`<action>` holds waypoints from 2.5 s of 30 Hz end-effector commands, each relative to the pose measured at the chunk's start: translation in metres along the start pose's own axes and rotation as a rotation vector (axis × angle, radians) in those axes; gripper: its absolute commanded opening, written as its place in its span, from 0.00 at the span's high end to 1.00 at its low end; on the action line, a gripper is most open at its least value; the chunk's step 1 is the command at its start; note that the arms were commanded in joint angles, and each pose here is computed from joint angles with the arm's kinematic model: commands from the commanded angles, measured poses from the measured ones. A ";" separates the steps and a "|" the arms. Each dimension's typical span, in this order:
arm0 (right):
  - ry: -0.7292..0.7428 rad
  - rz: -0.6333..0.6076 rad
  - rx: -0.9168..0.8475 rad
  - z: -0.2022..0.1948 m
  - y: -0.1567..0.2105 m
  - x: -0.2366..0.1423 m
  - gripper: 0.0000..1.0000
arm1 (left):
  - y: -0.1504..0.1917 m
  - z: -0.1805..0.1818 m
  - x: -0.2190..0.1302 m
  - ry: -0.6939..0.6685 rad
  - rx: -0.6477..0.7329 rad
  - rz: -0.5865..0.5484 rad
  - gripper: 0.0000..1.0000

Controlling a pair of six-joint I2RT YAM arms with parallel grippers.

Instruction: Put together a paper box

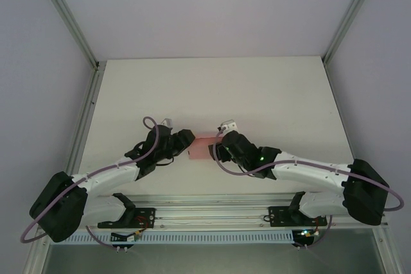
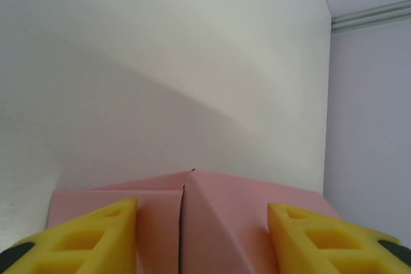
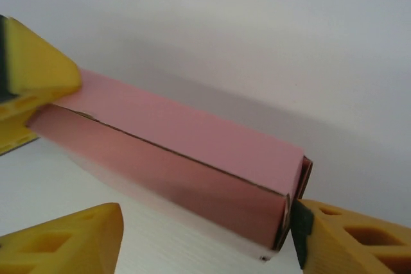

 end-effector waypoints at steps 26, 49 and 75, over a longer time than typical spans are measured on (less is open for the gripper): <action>0.189 0.211 0.501 -0.077 0.110 0.038 0.51 | 0.040 0.036 0.009 -0.121 0.085 0.160 0.48; 0.176 0.258 0.442 -0.079 0.132 0.045 0.60 | -0.004 -0.010 -0.018 0.029 0.114 0.015 0.14; 0.179 0.270 0.470 -0.085 0.146 0.037 0.60 | 0.048 0.088 -0.009 -0.214 -0.024 0.180 1.00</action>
Point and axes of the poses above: each hand's point on the last joint's axis, 136 mm out from that joint toward the fingers, its own x axis out along the fingers, its own z axis along the line the jaws close on, y = z × x, the point moved 3 cm from there along -x, back along the fingers, and after that the axes turned 3 degrees about x, right-handed, at the moved point
